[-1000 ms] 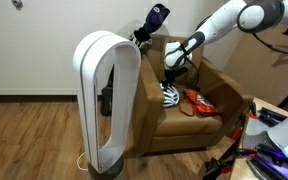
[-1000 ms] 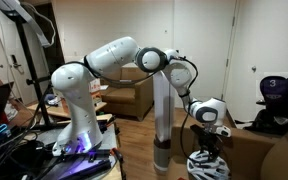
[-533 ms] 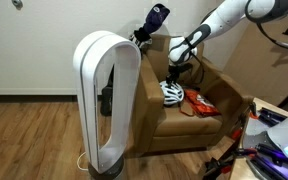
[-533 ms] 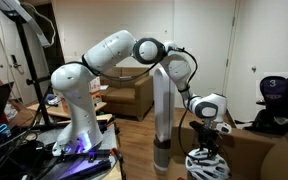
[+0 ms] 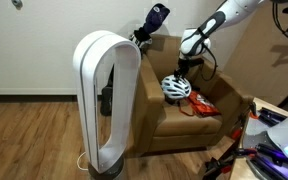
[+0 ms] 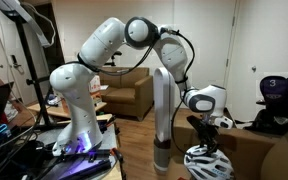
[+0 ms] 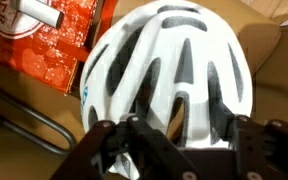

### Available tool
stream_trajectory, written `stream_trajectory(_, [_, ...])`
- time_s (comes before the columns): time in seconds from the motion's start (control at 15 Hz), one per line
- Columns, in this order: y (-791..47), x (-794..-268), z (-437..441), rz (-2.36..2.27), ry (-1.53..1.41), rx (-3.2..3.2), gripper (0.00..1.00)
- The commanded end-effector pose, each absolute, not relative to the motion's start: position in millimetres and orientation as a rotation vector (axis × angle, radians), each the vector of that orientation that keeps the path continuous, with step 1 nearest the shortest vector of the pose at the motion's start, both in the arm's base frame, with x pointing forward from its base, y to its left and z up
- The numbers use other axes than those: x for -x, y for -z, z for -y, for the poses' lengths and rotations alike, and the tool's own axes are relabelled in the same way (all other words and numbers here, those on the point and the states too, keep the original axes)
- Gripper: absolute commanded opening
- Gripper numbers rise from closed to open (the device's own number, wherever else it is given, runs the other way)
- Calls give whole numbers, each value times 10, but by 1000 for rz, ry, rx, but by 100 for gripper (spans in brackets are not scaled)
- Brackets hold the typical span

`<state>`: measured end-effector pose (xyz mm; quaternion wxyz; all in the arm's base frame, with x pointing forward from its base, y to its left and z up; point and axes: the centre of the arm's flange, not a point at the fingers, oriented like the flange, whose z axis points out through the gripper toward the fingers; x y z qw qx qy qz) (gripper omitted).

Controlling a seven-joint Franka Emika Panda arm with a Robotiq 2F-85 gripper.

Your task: Put the helmet on the right armrest

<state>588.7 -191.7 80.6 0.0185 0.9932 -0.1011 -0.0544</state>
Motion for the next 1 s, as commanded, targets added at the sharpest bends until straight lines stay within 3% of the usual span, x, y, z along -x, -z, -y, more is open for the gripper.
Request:
stream_trajectory(0.0, [-866, -5854, 1948, 325, 166, -3083, 65])
stream_trajectory(0.13, [-843, -5858, 1940, 322, 170, -3082, 65])
stream_trajectory(0.2, [-812, -5880, 1908, 328, 172, -3062, 40])
stream_trajectory(0.6, [-1323, -5536, 2672, 668, 55, -2977, 40])
stream_trajectory(0.93, [-1739, -4896, 3461, 1005, -69, -2924, 40])
